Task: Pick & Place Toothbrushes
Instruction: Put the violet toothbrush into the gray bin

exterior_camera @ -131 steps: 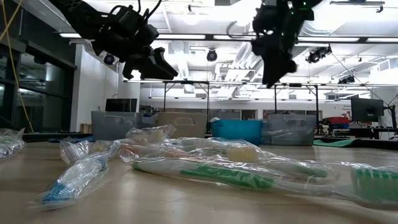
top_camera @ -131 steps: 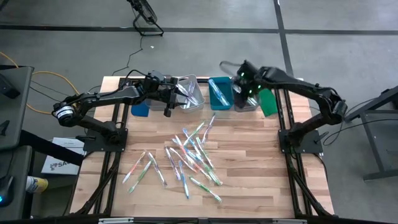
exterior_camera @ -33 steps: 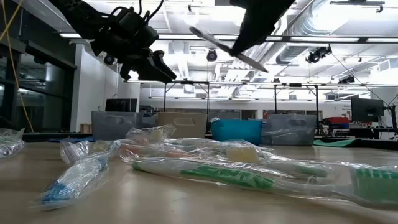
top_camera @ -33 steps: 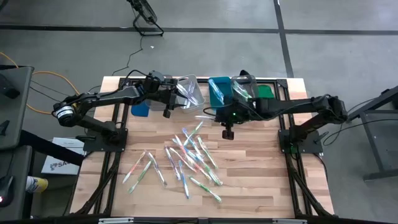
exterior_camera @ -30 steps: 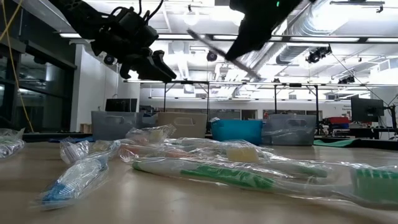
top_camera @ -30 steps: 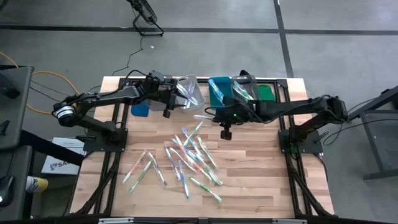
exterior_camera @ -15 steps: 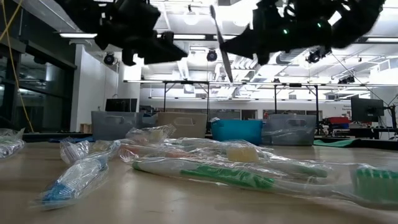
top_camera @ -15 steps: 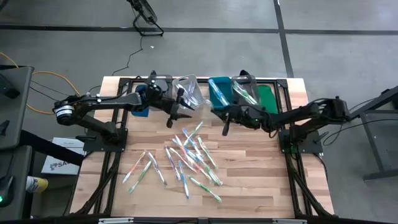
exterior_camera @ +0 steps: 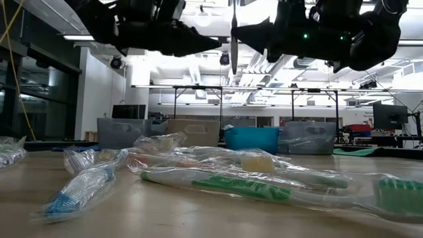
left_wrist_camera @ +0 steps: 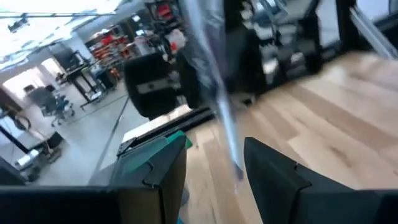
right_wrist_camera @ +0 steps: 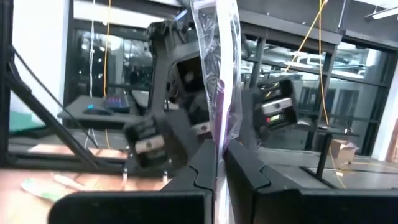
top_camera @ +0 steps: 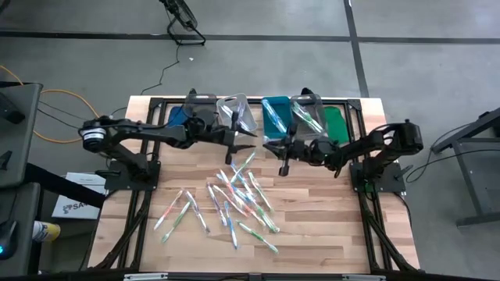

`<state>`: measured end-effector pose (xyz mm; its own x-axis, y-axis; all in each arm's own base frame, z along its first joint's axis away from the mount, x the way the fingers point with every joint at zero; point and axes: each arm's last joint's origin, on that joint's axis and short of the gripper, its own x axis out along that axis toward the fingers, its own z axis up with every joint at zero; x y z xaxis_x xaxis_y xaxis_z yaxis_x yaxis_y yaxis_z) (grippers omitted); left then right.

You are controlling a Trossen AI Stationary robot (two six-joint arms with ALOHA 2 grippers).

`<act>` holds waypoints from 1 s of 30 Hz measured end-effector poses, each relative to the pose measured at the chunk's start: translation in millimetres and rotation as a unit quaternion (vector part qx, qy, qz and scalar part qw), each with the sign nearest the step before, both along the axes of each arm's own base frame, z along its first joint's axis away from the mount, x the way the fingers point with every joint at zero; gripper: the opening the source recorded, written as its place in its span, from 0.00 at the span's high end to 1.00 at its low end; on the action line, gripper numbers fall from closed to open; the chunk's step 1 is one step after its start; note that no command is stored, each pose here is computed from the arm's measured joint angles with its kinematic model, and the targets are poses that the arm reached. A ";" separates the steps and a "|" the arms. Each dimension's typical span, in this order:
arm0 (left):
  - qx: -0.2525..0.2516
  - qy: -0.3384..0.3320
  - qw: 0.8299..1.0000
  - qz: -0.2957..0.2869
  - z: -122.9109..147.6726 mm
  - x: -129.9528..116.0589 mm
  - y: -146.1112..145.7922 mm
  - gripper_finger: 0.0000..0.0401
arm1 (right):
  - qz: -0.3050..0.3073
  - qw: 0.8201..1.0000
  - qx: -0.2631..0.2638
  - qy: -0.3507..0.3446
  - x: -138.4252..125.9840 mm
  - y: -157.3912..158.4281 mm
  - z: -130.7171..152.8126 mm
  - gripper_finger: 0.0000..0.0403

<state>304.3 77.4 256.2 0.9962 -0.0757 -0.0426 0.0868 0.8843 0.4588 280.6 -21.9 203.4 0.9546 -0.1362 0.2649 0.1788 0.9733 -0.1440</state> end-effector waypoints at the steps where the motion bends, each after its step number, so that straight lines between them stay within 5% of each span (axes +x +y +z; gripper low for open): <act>1: -0.012 -0.001 1.000 0.000 -1.1 1.1 0.3 0.61 | 0.000 1.000 -0.006 0.001 0.1 0.6 -0.1 0.98; 14: -0.101 -0.009 0.995 -0.026 -10.4 10.0 1.2 0.61 | 0.000 0.999 -0.037 0.002 6.7 -0.1 6.8 0.98; 30: -0.106 -0.015 0.994 -0.027 -11.4 15.3 -12.2 0.61 | 0.000 0.999 -0.037 0.011 17.2 -1.0 15.0 0.98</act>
